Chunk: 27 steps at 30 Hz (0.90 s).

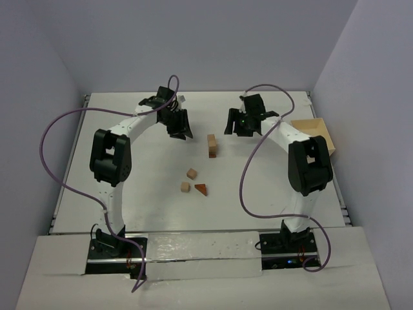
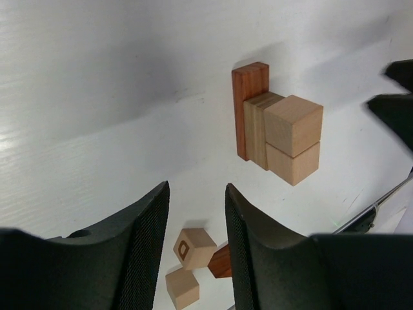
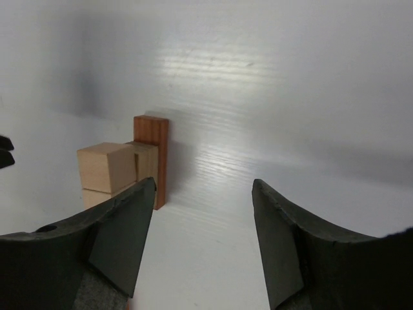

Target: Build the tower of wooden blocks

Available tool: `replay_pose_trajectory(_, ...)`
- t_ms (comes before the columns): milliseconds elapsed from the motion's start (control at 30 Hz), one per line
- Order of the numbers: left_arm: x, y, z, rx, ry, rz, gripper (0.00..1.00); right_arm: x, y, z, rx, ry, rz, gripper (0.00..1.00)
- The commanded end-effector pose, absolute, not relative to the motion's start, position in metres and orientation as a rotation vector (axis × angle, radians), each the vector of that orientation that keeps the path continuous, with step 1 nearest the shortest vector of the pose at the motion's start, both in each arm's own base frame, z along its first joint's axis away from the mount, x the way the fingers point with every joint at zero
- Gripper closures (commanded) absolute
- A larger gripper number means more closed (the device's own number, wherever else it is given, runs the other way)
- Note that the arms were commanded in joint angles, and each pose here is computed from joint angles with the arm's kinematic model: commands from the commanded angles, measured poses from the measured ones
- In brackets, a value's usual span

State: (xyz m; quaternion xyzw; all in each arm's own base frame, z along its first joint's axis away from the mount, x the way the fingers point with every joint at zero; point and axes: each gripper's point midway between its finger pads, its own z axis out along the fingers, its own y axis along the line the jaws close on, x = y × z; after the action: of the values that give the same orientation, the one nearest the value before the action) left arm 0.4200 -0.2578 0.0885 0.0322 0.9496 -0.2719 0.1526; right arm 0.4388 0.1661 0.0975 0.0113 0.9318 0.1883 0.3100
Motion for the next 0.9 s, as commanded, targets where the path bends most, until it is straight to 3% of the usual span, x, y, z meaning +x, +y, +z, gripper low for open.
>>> replay_pose_trajectory(0,0.425,-0.247,0.123,0.092,2.621,-0.780,0.83,0.440,0.131,0.158,-0.001,2.313,0.427,0.34)
replay_pose_trajectory(67,0.425,-0.245,0.117,0.088,2.634,-0.762,0.95,0.434,0.125,0.158,-0.019,2.321,0.392,0.35)
replay_pose_trajectory(267,0.432,-0.259,0.089,0.128,2.696,-0.674,0.95,0.428,0.117,0.134,0.048,2.390,0.353,0.35)
replay_pose_trajectory(467,0.426,-0.281,0.067,0.205,2.748,-0.674,0.82,0.426,0.119,0.116,0.066,2.444,0.387,0.36)
replay_pose_trajectory(733,0.425,-0.293,0.054,0.241,2.774,-0.715,0.77,0.427,0.125,0.108,0.069,2.469,0.431,0.35)
replay_pose_trajectory(867,0.419,-0.307,0.052,0.282,2.781,-0.745,0.68,0.427,0.124,0.107,0.067,2.472,0.428,0.35)
